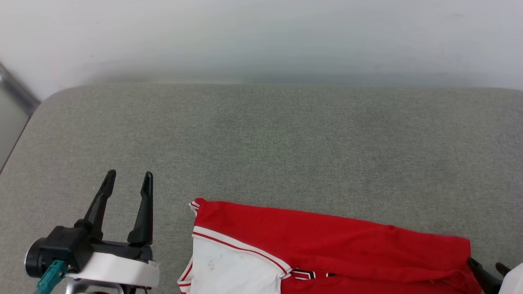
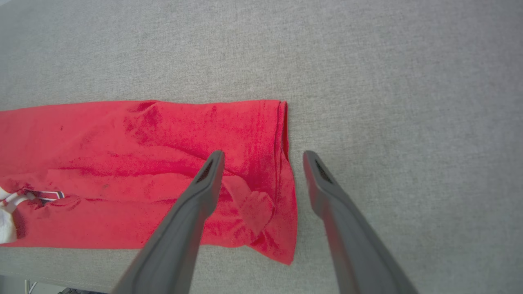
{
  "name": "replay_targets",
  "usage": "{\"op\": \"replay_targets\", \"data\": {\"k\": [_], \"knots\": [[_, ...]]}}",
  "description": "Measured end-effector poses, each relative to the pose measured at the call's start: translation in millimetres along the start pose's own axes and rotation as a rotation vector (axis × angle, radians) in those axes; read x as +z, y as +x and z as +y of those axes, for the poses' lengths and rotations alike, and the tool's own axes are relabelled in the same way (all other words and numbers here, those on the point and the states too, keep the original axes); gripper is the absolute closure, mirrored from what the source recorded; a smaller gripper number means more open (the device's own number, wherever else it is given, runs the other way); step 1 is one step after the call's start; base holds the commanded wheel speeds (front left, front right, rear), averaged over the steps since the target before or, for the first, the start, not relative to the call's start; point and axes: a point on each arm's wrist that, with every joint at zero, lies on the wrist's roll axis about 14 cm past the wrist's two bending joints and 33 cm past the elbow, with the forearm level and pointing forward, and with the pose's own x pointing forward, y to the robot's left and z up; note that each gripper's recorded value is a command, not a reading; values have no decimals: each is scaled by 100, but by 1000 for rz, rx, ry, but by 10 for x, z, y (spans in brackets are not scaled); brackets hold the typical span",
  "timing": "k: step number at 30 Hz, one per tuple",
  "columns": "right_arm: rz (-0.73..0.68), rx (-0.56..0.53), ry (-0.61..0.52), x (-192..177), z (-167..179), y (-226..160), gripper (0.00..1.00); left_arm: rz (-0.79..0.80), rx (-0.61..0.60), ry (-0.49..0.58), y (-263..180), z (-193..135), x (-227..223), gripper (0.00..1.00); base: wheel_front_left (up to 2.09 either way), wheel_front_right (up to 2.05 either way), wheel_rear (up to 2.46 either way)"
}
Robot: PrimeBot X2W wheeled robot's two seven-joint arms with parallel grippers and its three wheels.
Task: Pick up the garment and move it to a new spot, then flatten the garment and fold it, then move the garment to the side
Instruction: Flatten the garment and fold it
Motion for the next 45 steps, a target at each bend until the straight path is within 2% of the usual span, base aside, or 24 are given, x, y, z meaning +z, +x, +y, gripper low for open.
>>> {"op": "replay_targets", "data": {"k": [7, 16, 25, 37, 38, 39, 40, 45], "knots": [[79, -48, 57, -198, -58, 118, 0, -29, 19, 53, -58, 33, -4, 0, 0, 0, 0], [200, -67, 96, -460, -87, 382, 0, -14, 34, 58, -48, 122, -110, 0, 0, 0, 0], [298, -39, 94, -692, 6, 575, 0, 16, 41, 60, -37, 149, -239, 0, 0, 0, 0], [277, 65, 128, -716, 309, 613, 0, 0, 43, 57, -59, 136, -197, 0, 0, 0, 0], [274, 68, 126, -715, 318, 607, 13, -3, 43, 56, -62, 134, -189, 0, 0, 0, 0], [270, 70, 124, -711, 326, 603, 72, -4, 42, 55, -66, 132, -183, 0, 0, 0, 0], [264, 73, 120, -704, 333, 598, 100, -6, 41, 55, -70, 130, -179, 0, 0, 0, 0], [223, 75, 107, -659, 334, 570, 100, -12, 38, 53, -88, 117, -157, 0, 0, 0, 0]]}}
